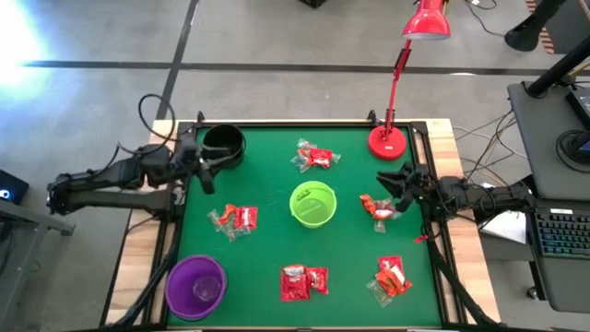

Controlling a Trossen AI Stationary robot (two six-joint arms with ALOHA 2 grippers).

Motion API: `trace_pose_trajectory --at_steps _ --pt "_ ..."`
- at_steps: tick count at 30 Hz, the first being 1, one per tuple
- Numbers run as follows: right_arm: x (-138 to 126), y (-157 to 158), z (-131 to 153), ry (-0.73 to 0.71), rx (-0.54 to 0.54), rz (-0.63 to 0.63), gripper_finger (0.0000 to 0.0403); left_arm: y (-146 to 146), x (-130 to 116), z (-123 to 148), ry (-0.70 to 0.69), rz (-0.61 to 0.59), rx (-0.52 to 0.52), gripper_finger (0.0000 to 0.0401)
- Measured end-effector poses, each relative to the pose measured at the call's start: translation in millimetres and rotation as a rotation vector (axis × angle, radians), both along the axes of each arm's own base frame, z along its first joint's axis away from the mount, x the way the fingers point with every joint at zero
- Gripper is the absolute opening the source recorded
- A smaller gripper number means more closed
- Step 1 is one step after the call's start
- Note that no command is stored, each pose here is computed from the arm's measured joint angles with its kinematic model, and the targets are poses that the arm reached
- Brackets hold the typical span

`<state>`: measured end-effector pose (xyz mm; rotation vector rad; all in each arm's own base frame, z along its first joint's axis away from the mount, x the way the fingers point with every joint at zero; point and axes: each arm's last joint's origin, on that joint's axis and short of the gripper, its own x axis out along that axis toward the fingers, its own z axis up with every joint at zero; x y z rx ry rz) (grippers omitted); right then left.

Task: Sort candy
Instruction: Put the orange chocolate into the green bucket

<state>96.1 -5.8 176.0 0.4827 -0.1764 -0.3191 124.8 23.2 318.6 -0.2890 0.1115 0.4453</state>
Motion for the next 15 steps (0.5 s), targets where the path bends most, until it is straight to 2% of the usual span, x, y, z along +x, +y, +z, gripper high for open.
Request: trace_pose_trajectory --at_steps 9,15 --pt "0.1 0.4 0.1 -0.006 0.012 0.015 0.0177 1.8 15.4 7.1 0.04 0.002 -0.014 0.0169" --pt "-1.2 0.0 8.6 -0.1 0.029 0.007 0.0191 2.1 18.5 15.8 0.041 0.001 -0.016 0.0167"
